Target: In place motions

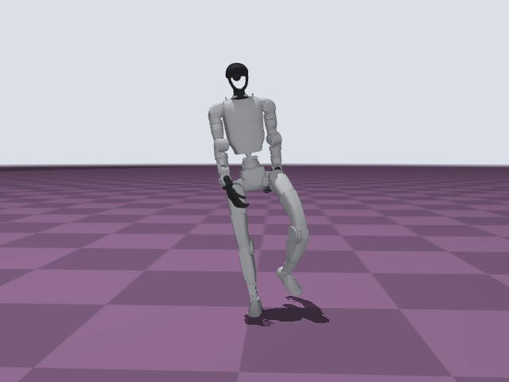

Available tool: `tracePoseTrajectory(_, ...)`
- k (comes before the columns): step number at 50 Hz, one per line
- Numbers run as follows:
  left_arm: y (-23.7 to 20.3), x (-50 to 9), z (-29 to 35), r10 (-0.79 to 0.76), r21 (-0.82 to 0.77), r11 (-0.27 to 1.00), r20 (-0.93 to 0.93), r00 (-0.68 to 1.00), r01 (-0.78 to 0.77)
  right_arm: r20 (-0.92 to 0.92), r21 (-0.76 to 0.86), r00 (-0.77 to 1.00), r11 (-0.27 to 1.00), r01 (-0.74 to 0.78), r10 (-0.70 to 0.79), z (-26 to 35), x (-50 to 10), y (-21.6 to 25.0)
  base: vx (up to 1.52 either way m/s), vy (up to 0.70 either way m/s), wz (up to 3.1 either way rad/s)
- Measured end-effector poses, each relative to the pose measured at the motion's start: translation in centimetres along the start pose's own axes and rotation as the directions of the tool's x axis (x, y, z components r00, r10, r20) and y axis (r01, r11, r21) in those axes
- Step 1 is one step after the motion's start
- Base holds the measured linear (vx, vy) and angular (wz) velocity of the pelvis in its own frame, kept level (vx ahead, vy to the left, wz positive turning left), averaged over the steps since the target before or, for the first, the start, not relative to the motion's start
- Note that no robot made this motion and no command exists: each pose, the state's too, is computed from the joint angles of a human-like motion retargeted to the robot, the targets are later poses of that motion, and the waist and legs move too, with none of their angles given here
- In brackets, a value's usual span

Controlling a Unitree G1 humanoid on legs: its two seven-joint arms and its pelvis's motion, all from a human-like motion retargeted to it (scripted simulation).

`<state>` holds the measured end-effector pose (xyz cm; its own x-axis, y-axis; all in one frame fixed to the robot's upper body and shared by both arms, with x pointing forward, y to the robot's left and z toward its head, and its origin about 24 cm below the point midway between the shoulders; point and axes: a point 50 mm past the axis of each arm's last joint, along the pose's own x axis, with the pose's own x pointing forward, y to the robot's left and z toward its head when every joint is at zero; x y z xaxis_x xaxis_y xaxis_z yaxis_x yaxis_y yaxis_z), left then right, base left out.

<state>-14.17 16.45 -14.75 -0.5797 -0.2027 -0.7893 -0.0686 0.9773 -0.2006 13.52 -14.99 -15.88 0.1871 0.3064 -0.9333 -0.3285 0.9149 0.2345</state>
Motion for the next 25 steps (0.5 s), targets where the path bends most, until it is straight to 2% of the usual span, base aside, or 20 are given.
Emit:
tracePoseTrajectory(5,-0.3,0.5,-1.4,-0.007,0.069,0.998,-0.047,0.999,0.010,0.161,-0.088,0.987,0.996,-0.016,0.030,5.2,-0.3,0.4,-0.01,0.00,-0.09)
tracePoseTrajectory(10,0.0,0.4,-1.2,0.039,0.084,0.996,-0.026,0.999,-0.036,0.204,-0.164,0.978,0.986,-0.003,0.037,7.0,-0.5,0.7,0.04,0.00,0.20)
tracePoseTrajectory(15,0.1,0.1,0.2,0.021,0.027,0.999,0.040,0.999,-0.022,0.124,-0.164,0.992,0.986,0.001,0.019,4.0,0.0,0.7,0.16,0.03,0.39)
tracePoseTrajectory(20,0.4,-0.7,2.6,0.017,-0.048,0.999,0.155,0.988,-0.010,-0.049,-0.066,0.998,0.997,-0.031,0.028,-1.7,0.5,1.3,0.17,0.07,0.01)
tracePoseTrajectory(25,0.9,-2.0,5.6,-0.005,-0.020,1.000,0.278,0.960,0.011,-0.183,0.022,0.982,0.998,-0.050,0.053,-6.3,0.1,1.5,0.11,0.11,0.46)
